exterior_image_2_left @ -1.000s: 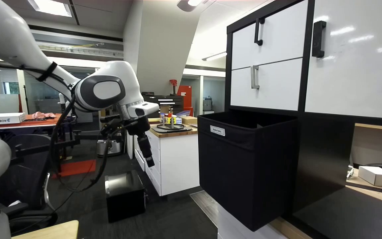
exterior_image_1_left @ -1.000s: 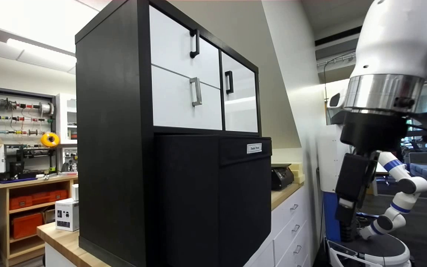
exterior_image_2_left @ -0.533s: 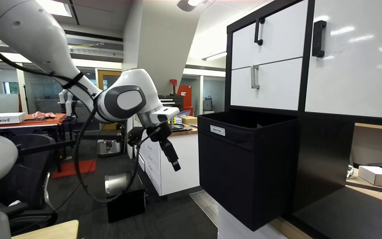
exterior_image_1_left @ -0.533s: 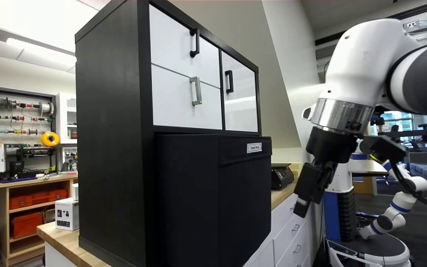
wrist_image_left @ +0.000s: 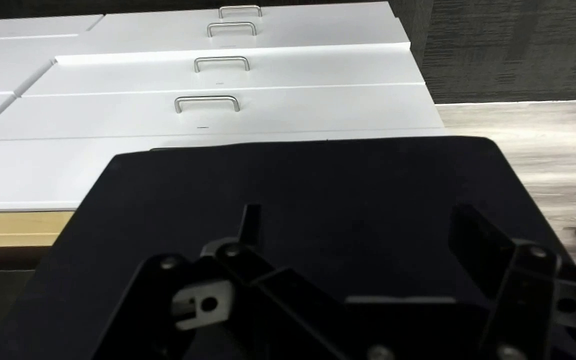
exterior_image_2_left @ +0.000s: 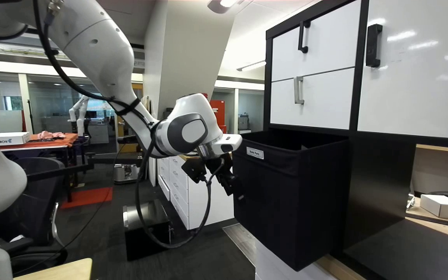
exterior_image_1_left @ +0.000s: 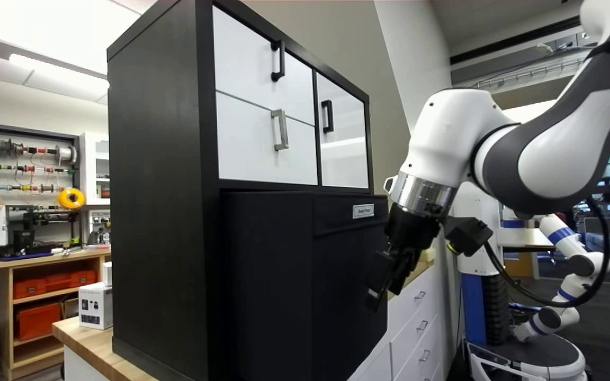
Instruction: Slide the basket back into the shelf
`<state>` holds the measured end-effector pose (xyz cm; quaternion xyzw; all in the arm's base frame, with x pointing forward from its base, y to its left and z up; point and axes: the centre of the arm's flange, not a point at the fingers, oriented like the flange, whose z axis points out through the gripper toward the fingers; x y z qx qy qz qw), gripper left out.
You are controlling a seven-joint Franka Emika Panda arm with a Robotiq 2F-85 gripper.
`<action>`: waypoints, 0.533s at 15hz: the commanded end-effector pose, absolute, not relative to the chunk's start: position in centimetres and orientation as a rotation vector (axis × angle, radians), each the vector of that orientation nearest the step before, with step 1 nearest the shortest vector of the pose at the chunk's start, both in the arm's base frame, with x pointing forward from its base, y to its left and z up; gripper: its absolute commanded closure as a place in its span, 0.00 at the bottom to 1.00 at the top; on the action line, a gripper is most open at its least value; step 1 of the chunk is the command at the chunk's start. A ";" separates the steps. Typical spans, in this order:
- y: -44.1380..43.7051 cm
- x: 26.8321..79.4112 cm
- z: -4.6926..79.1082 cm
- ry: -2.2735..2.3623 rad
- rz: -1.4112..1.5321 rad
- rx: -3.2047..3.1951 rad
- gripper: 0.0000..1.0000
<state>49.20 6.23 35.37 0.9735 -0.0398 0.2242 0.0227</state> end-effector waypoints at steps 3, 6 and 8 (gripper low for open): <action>5.1 55.0 33.1 -0.069 0.768 3.003 0.10; 4.5 56.5 32.5 -0.041 0.816 2.988 0.00; 4.5 56.9 32.4 -0.041 0.853 2.978 0.00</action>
